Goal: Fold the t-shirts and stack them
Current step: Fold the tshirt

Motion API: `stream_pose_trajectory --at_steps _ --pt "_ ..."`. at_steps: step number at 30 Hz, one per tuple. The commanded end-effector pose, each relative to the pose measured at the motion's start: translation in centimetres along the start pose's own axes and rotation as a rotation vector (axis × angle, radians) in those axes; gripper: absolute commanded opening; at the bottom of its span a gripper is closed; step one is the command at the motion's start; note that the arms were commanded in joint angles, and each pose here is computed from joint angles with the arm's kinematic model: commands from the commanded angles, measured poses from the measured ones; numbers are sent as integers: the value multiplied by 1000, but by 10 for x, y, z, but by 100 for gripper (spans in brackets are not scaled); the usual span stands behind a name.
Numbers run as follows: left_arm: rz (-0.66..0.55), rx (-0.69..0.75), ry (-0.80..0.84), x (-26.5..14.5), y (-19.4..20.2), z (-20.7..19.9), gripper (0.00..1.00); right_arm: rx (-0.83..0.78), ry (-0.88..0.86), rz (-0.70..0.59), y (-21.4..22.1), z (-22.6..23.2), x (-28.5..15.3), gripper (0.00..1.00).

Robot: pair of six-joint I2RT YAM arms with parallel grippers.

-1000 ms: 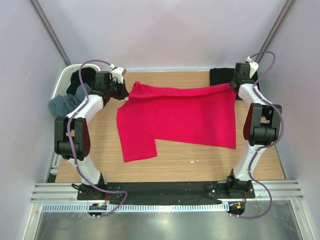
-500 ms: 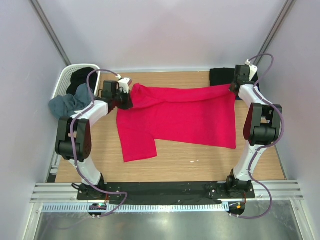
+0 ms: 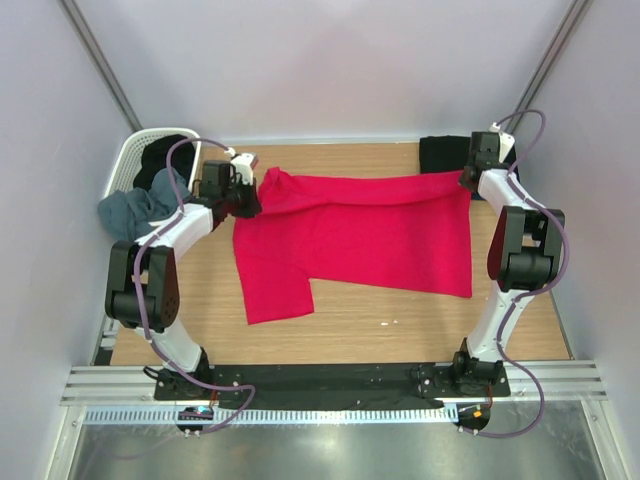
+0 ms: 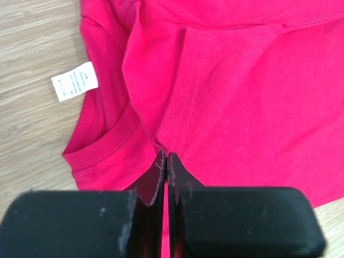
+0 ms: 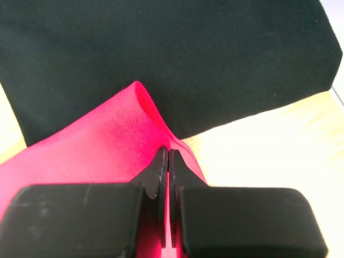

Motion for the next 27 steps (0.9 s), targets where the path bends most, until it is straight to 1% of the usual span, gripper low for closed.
stream_pose_trajectory --at_steps 1,5,6,8,9,11,12,13,14,16,17,18,19,20,21,22,23,24,25,26,27 --pt "-65 -6 -25 -6 -17 -2 0 -7 4 -24 -6 -7 -11 1" --pt "-49 -17 -11 -3 -16 -4 0 -18 0 6 1 -6 -8 1" --pt "-44 -27 -14 -4 -16 -4 1 -25 -3 20 2 -6 -8 11" --pt "-23 -39 -19 -8 -16 -5 15 -44 -17 36 3 -6 -10 24" --pt "-17 -46 -8 -10 -17 -7 30 -44 -33 26 -3 -6 -15 37" --pt "-13 -52 13 -22 -19 -14 44 -48 -56 15 -9 -6 -21 53" --pt "-20 -59 19 -27 -21 -16 52 -57 -71 16 -12 -6 -26 59" --pt "-27 -75 21 -31 -22 -19 66 -52 -100 -10 -23 -6 -34 64" --pt "-63 -75 28 -43 -28 -25 88 -54 -119 -19 -28 -6 -39 70" --pt "-126 -93 4 -52 -40 -29 100 -57 -161 -43 -42 -6 -52 73" --pt "-166 -133 -22 -53 -49 -30 100 -53 -196 -58 -48 -4 -60 75" --pt "-177 -156 -37 -50 -54 -29 100 -48 -214 -76 -54 -3 -66 75" --pt "-224 -176 -29 -51 -74 -36 100 -49 -239 -92 -57 4 -72 75" --pt "-234 -219 -25 -47 -81 -37 100 -47 -261 -109 -61 8 -79 76" --pt "-198 -247 -48 -25 -79 -33 98 -49 -278 -121 -63 13 -82 76" --pt "-207 -263 -65 -18 -86 -33 96 -59 -304 -134 -63 26 -90 76" --pt "-196 -299 -101 0 -93 -28 94 -65 -324 -147 -64 34 -93 77" --pt "-197 -305 -102 7 -99 -28 91 -75 -344 -159 -63 43 -97 77" --pt "-175 -315 -114 17 -99 -27 85 -100 -380 -164 -58 64 -103 77" --pt "-200 -312 -102 19 -114 -31 81 -104 -403 -184 -57 76 -105 77" --pt "-165 -319 -122 39 -108 -25 74 -107 -425 -173 -52 88 -100 77"
Point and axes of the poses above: each gripper's point midway between its finger pads, its own x axis out along the fingers, its own z axis along the line the jaws close on, y = z × x, the point moved 10 cm from there along -x, back along the fingers, and after that the axes turned 13 degrees about -x, right-handed, at the moved point
